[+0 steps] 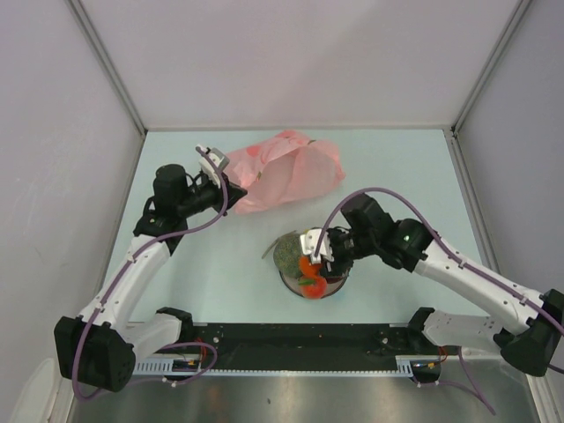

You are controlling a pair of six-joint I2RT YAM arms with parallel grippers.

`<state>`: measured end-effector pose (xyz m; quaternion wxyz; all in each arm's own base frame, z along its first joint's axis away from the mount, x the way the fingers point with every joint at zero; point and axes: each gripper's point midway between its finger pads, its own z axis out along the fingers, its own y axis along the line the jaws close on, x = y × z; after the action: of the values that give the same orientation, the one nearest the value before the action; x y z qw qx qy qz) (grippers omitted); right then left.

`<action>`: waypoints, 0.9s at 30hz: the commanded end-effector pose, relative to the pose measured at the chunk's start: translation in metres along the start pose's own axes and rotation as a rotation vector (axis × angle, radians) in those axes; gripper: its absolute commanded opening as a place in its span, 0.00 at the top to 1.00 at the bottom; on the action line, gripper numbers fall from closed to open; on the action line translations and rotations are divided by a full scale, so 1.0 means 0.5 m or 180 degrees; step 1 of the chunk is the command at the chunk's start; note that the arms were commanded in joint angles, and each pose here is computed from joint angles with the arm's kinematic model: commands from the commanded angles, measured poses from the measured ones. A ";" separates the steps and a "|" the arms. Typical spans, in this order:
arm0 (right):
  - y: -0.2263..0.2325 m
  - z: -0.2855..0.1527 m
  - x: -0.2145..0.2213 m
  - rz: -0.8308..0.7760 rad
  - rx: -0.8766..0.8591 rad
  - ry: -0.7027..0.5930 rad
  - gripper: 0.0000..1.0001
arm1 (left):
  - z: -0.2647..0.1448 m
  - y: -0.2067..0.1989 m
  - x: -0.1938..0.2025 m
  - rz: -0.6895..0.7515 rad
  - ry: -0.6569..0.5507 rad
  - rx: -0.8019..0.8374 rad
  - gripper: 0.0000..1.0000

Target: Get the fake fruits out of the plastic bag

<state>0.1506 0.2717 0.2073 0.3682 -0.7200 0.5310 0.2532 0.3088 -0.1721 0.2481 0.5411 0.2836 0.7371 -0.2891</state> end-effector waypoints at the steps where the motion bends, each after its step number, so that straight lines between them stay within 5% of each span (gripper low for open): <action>1: 0.017 -0.007 0.030 -0.0398 0.0037 0.0243 0.68 | -0.015 -0.017 -0.016 0.0043 -0.0120 0.0070 1.00; 27: 0.010 0.029 0.063 -0.0618 0.0140 0.0277 0.68 | -0.030 -0.026 0.019 0.0001 -0.0063 0.0064 1.00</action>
<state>0.1544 0.2570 0.1634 0.3604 -0.7761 0.4887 0.1698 0.2873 -0.1676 0.2359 0.5356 0.2821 0.7406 -0.2917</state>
